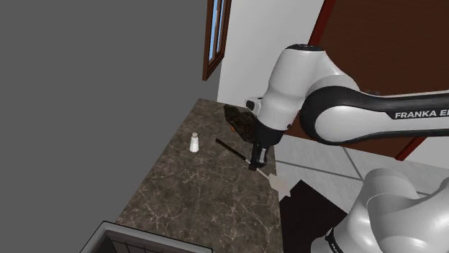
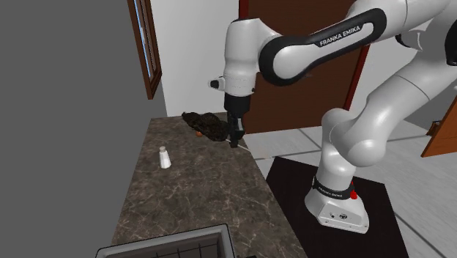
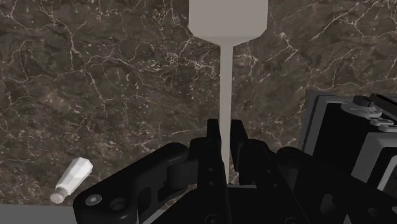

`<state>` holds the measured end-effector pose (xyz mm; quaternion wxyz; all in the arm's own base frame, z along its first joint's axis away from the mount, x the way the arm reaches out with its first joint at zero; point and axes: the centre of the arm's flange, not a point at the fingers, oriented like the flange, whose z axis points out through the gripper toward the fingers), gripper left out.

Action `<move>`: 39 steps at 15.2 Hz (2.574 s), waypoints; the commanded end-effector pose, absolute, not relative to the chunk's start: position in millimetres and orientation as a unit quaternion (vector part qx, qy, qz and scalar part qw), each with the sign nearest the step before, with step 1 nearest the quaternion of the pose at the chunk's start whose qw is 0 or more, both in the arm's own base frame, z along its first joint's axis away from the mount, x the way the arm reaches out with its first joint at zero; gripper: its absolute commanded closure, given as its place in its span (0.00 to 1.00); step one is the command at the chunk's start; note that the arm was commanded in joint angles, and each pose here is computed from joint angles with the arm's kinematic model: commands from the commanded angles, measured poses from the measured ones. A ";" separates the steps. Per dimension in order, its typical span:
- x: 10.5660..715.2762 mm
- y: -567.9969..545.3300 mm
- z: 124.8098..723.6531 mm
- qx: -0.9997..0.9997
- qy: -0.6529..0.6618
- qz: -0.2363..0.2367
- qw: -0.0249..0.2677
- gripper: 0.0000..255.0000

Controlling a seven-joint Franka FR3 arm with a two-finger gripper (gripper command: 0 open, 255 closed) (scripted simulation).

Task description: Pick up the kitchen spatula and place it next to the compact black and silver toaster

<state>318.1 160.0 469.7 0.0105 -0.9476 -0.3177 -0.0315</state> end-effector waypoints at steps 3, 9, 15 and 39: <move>290.1 204.5 468.4 -0.948 -0.317 -0.031 0.011 1.00; 253.0 261.5 463.2 -0.948 -0.317 -0.031 0.011 1.00; 253.0 261.5 431.6 -0.948 -0.317 -0.031 0.011 1.00; 253.0 261.5 304.8 -0.948 -0.317 -0.031 0.011 1.00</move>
